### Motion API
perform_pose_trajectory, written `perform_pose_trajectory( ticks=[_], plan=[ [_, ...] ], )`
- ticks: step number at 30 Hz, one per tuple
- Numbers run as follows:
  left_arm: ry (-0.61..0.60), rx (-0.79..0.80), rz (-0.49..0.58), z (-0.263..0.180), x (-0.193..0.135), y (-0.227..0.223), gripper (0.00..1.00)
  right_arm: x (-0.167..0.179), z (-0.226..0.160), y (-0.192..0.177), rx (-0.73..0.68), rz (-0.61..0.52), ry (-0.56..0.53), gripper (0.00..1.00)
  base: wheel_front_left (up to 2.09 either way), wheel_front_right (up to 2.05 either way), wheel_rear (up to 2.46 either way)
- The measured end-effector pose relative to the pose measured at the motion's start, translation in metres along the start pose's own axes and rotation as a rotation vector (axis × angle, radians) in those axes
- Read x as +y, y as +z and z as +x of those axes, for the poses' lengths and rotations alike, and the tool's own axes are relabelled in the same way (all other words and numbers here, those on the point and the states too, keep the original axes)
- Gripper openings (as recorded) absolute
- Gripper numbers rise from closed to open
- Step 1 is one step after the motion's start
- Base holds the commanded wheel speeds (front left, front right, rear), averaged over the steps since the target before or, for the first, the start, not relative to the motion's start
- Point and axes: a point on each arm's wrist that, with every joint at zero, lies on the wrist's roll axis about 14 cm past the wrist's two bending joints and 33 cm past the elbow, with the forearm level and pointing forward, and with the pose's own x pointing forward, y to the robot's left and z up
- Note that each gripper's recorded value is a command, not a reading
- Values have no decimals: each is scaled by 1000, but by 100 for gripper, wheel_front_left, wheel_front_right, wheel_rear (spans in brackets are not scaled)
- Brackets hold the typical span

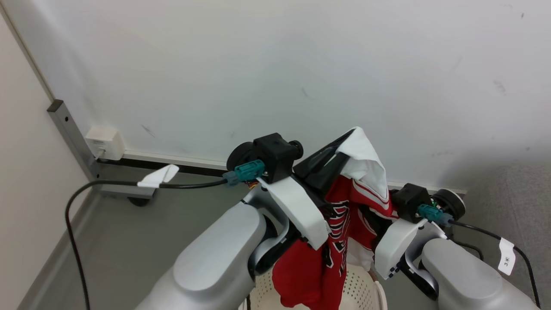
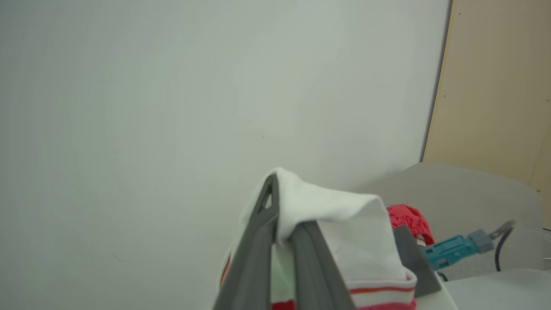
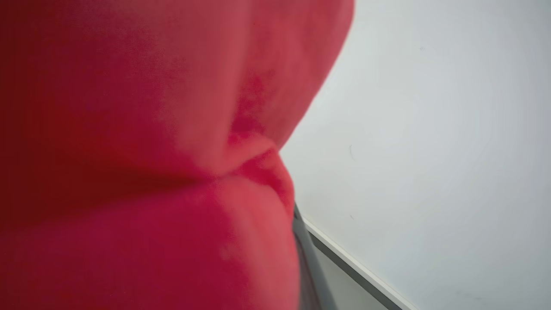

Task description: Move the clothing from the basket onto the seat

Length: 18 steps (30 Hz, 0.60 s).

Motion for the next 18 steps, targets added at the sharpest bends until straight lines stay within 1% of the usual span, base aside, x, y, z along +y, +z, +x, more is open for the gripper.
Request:
perform_pose_trajectory(
  ticks=[4,9,13,15,16,17,18],
  plan=[
    [37,10,-4,-3,12,-5,0,-12,-3,17,-66,40,-44,0,0,0,0],
    [73,55,-9,-11,24,-24,0,-29,-15,40,-172,108,-111,0,0,0,0],
    [74,72,-19,-15,23,-37,0,-49,-30,56,-259,178,-188,0,0,0,0],
    [66,88,-28,-17,20,-45,2,-61,-38,63,-291,183,-225,0,0,0,0],
    [59,99,-34,-19,17,-51,20,-67,-43,68,-316,193,-247,0,0,0,0],
    [53,110,-41,-20,15,-56,50,-72,-47,73,-338,200,-262,0,0,0,0],
    [46,114,-49,-20,12,-60,50,-77,-52,78,-357,201,-279,0,0,0,0]
  ],
)
